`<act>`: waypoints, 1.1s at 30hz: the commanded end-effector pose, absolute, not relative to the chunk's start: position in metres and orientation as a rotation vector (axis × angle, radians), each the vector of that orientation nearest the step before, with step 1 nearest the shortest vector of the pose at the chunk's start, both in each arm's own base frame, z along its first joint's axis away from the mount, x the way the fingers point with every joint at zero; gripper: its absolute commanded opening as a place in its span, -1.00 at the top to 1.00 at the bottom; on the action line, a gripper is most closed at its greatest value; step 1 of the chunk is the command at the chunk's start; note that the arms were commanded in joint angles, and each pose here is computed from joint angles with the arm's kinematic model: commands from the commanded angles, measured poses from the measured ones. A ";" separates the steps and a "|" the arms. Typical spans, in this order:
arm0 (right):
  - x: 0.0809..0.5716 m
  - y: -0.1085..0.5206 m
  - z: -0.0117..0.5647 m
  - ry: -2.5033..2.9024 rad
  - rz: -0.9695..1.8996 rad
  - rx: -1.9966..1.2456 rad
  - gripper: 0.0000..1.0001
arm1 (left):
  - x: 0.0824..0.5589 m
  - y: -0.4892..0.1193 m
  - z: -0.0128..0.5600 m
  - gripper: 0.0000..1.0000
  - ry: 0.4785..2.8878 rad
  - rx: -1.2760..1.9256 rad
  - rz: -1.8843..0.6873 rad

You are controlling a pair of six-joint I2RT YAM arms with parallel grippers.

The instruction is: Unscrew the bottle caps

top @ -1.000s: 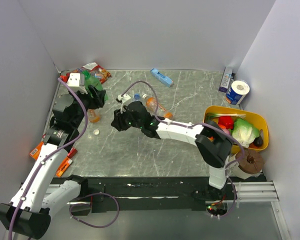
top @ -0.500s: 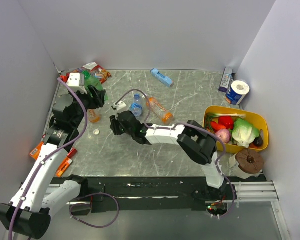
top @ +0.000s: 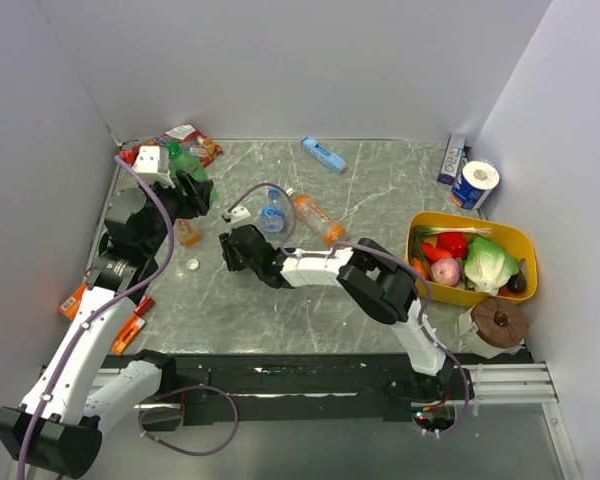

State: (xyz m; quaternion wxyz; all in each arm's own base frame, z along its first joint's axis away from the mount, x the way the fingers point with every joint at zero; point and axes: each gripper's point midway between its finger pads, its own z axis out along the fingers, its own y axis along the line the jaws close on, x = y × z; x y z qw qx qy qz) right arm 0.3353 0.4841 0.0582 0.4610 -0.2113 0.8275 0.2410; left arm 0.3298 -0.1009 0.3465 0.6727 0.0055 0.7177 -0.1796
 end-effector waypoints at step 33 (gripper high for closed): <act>0.322 0.448 0.137 1.870 0.608 -0.482 -0.27 | 0.327 -0.107 0.364 0.12 1.558 0.058 -0.436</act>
